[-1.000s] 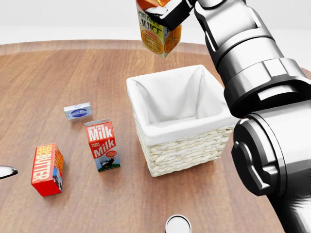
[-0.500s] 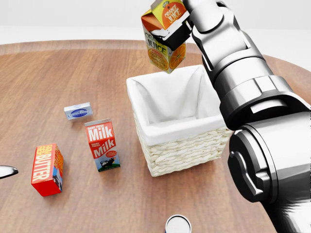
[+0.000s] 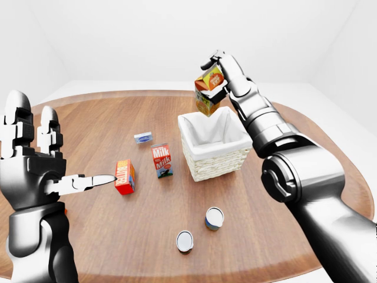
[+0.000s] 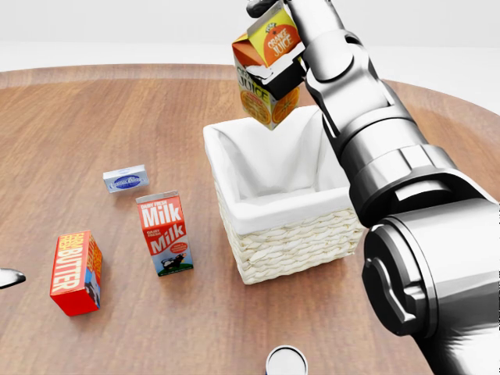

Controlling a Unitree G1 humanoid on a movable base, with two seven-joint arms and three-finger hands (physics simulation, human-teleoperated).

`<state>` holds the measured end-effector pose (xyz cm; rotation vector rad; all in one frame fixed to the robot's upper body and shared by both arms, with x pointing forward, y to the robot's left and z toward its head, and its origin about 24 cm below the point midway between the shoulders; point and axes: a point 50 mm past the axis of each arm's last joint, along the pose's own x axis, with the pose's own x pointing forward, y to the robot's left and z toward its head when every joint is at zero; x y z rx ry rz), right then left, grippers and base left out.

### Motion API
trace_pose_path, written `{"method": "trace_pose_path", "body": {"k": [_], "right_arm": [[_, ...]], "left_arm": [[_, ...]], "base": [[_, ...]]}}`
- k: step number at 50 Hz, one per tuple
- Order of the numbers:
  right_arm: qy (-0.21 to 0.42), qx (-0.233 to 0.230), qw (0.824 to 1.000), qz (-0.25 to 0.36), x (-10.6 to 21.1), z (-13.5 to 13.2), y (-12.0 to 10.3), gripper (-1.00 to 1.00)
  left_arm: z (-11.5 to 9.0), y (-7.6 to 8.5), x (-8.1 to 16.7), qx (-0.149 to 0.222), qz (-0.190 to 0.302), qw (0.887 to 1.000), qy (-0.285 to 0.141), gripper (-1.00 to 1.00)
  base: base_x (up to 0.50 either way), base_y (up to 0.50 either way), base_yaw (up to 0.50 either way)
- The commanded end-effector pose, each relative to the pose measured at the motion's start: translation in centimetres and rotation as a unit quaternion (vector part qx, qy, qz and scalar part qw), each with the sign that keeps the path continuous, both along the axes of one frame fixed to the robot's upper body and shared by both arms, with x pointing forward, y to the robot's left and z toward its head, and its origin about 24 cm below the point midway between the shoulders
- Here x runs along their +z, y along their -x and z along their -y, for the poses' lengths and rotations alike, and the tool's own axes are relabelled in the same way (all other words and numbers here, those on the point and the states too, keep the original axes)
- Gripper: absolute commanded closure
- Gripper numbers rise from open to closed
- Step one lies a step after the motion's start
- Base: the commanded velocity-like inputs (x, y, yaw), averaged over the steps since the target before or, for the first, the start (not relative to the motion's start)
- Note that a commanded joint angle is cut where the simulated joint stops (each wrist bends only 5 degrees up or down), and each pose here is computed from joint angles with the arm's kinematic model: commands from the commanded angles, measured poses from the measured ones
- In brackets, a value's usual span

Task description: Pick up the orange juice, and put it in the basket.

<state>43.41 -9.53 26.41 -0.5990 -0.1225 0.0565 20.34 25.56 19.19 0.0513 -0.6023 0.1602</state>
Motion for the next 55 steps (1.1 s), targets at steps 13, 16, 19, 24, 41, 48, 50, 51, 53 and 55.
{"method": "trace_pose_path", "body": {"k": [13, 16, 19, 24, 41, 48, 50, 51, 53, 55], "right_arm": [[-0.005, -0.022, 1.0, 0.021, -1.4, 0.3, 0.0, 1.0], [-0.007, -0.026, 0.999, 0.024, -1.5, 0.4, 0.0, 1.0], [-0.01, -0.029, 0.999, 0.028, -1.6, 0.4, 0.0, 1.0], [-0.012, -0.035, 0.999, 0.034, -1.8, 0.5, 0.0, 1.0], [-0.02, -0.038, 0.998, 0.039, -2.6, 0.3, 0.1, 1.0], [-0.023, -0.044, 0.998, 0.038, -3.3, 0.2, 0.2, 1.0], [-0.021, -0.042, 0.998, 0.035, -3.5, 0.2, 0.2, 1.0], [-0.02, -0.041, 0.998, 0.038, -3.5, 0.1, 0.2, 1.0], [-0.021, -0.042, 0.998, 0.036, -3.6, 0.2, 0.2, 1.0], [-0.022, -0.046, 0.998, 0.039, -3.7, 0.3, 0.2, 1.0]], "left_arm": [[0.0, -0.2, -0.1, -0.001, -0.004, 1.0, 0.001, -1.0], [0.0, -0.3, -0.2, -0.001, -0.006, 1.0, 0.002, -1.0], [0.0, -0.3, -0.3, -0.001, -0.006, 1.0, 0.003, -1.0], [0.0, -0.3, -0.3, -0.002, -0.007, 1.0, 0.003, -1.0], [0.0, -0.3, -0.3, -0.002, -0.007, 1.0, 0.003, -1.0], [0.1, 0.0, 0.0, -0.002, 0.0, 1.0, 0.002, -1.0], [0.1, 0.1, 0.0, -0.001, 0.002, 1.0, 0.001, -1.0], [0.1, 0.1, 0.1, -0.001, 0.002, 1.0, 0.001, -1.0], [0.1, 0.1, 0.1, -0.001, 0.003, 1.0, 0.001, -1.0], [0.1, 0.1, 0.1, -0.001, 0.004, 1.0, 0.0, -1.0]], "base": [[0.0, 0.0, 0.0], [0.0, 0.0, 0.0], [0.0, 0.0, 0.0], [0.0, 0.0, 0.0], [0.0, 0.0, 0.0], [0.0, 0.0, 0.0], [0.0, 0.0, 0.0], [0.0, 0.0, 0.0], [0.0, 0.0, 0.0], [0.0, 0.0, 0.0]]}}
